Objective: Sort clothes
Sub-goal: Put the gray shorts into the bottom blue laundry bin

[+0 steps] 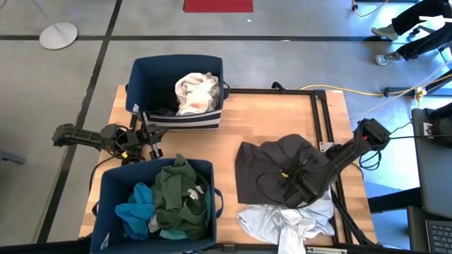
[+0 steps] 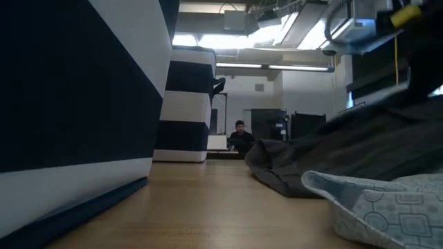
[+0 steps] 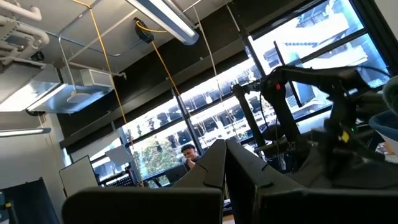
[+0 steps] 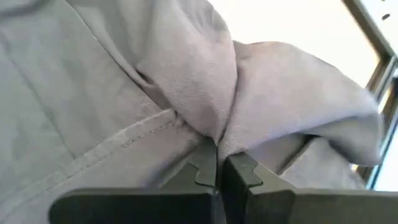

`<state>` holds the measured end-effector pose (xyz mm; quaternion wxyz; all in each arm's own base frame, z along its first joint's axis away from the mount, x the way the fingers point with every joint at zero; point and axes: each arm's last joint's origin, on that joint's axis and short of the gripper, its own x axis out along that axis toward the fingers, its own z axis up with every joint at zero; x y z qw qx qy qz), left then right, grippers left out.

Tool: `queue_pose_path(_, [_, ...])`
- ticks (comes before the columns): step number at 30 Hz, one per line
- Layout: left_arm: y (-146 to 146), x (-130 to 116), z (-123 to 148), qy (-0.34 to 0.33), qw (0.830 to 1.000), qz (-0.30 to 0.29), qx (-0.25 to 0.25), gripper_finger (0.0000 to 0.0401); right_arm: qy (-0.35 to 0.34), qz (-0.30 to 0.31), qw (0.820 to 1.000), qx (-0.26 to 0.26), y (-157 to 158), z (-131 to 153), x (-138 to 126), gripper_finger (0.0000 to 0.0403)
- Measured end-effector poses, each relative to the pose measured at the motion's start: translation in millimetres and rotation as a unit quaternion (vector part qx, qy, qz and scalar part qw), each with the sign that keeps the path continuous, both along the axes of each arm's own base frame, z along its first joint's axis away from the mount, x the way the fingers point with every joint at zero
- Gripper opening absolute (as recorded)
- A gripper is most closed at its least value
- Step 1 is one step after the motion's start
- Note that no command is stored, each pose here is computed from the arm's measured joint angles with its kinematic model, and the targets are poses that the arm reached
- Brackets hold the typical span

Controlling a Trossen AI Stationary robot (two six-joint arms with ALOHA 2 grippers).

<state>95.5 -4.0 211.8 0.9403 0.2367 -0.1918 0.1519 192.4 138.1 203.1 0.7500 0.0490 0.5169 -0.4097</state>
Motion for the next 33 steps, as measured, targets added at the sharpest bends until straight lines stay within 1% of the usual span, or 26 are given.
queue_pose_path(8, [0.0, 0.0, 0.0, 0.000, 1.000, 0.000, 0.000, 0.0000, -0.048, 0.033, 0.997, -0.043, 5.9, 45.1, 12.5, 0.0004])
queue_pose_path(16, [0.0, 0.0, 0.0, 0.000, 1.000, 0.000, 0.000, 0.0000, -0.107, 0.068, 0.988, -0.090, 8.5, 82.8, 21.1, 0.0003])
queue_pose_path(19, [0.0, 0.0, 0.0, 0.000, 1.000, 0.000, 0.000, 0.0000, -0.124, 0.073, 0.985, -0.100, 6.0, 94.4, 26.6, 0.0003])
queue_pose_path(27, [0.0, 0.0, 0.0, 0.000, 1.000, 0.000, 0.000, 0.0000, -0.133, 0.097, 0.978, -0.131, -9.0, 127.1, 44.1, 0.0004])
queue_pose_path(33, [0.0, 0.0, 0.0, 0.001, 1.000, 0.002, 0.003, 0.0000, -0.168, 0.118, 0.964, -0.169, -14.6, 157.9, 52.7, 0.0004])
